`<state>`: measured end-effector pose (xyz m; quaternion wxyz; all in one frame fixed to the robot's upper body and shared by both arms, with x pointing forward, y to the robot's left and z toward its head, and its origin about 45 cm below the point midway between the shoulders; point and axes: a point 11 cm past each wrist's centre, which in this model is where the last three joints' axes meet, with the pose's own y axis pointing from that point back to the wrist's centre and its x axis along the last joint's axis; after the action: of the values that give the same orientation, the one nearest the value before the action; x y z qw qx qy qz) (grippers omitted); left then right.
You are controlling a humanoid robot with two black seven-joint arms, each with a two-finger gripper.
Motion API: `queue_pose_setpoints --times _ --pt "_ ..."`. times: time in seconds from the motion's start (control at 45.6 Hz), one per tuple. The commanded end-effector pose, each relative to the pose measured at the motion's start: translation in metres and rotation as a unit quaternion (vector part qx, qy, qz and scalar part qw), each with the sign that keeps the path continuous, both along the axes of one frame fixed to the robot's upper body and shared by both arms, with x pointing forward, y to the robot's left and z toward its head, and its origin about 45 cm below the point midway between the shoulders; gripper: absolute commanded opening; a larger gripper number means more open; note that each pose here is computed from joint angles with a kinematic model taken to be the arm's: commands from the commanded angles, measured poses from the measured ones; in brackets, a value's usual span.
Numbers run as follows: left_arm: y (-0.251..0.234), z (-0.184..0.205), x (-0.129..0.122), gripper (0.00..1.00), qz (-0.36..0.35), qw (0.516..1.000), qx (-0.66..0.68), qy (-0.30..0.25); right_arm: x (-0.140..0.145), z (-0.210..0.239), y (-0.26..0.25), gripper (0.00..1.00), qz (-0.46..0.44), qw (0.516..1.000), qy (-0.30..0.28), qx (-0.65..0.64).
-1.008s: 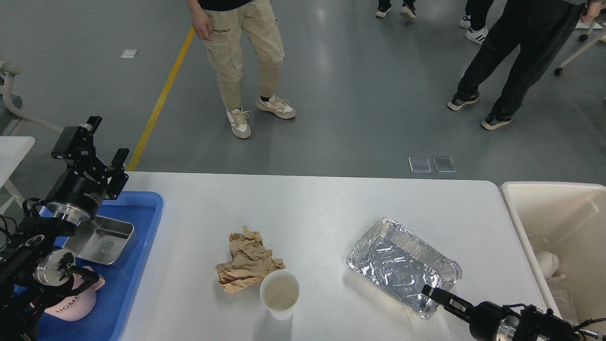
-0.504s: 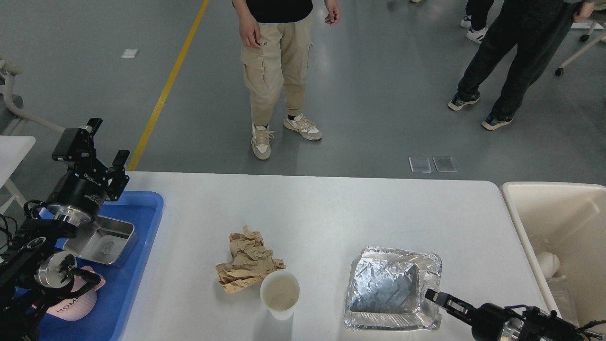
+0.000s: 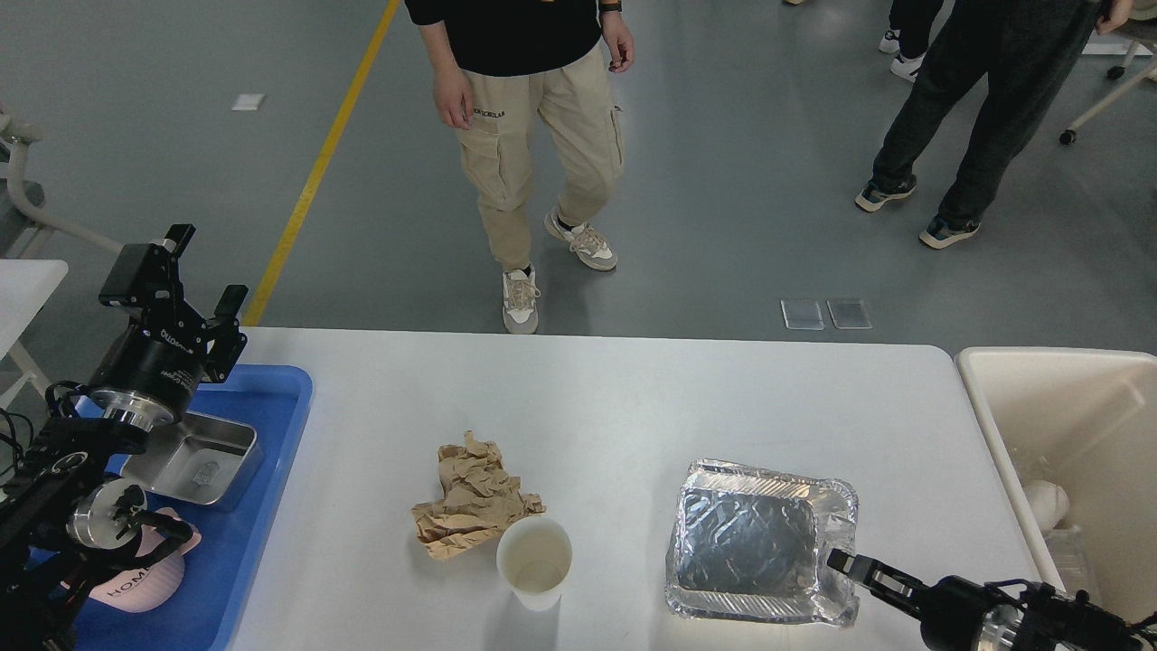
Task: Tidy desktop
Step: 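Grasp the foil tray's side edge with the right gripper, then lift the foil tray and tilt it upright with the right gripper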
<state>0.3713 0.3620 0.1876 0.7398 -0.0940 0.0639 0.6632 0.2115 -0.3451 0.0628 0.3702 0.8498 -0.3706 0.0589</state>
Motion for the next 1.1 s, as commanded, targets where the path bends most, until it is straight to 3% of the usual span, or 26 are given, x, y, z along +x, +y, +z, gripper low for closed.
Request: queue_pose_setpoints --times 0.0,0.044,0.482,1.074 --pt "0.000 0.000 0.000 0.97 0.000 1.000 -0.001 0.000 0.011 0.021 -0.019 0.05 0.001 1.000 -0.010 -0.014" --pt "-0.001 0.000 0.000 0.97 0.000 1.000 -0.001 0.000 0.015 0.028 -0.023 0.00 0.003 1.000 -0.011 -0.017" --pt "-0.007 0.002 0.003 0.97 -0.005 1.000 -0.007 -0.004 0.079 0.123 -0.045 0.00 0.068 0.995 -0.039 -0.063" --pt "-0.004 0.003 0.003 0.97 -0.003 1.000 -0.003 -0.006 0.084 0.123 -0.029 0.00 0.133 0.985 -0.025 -0.107"
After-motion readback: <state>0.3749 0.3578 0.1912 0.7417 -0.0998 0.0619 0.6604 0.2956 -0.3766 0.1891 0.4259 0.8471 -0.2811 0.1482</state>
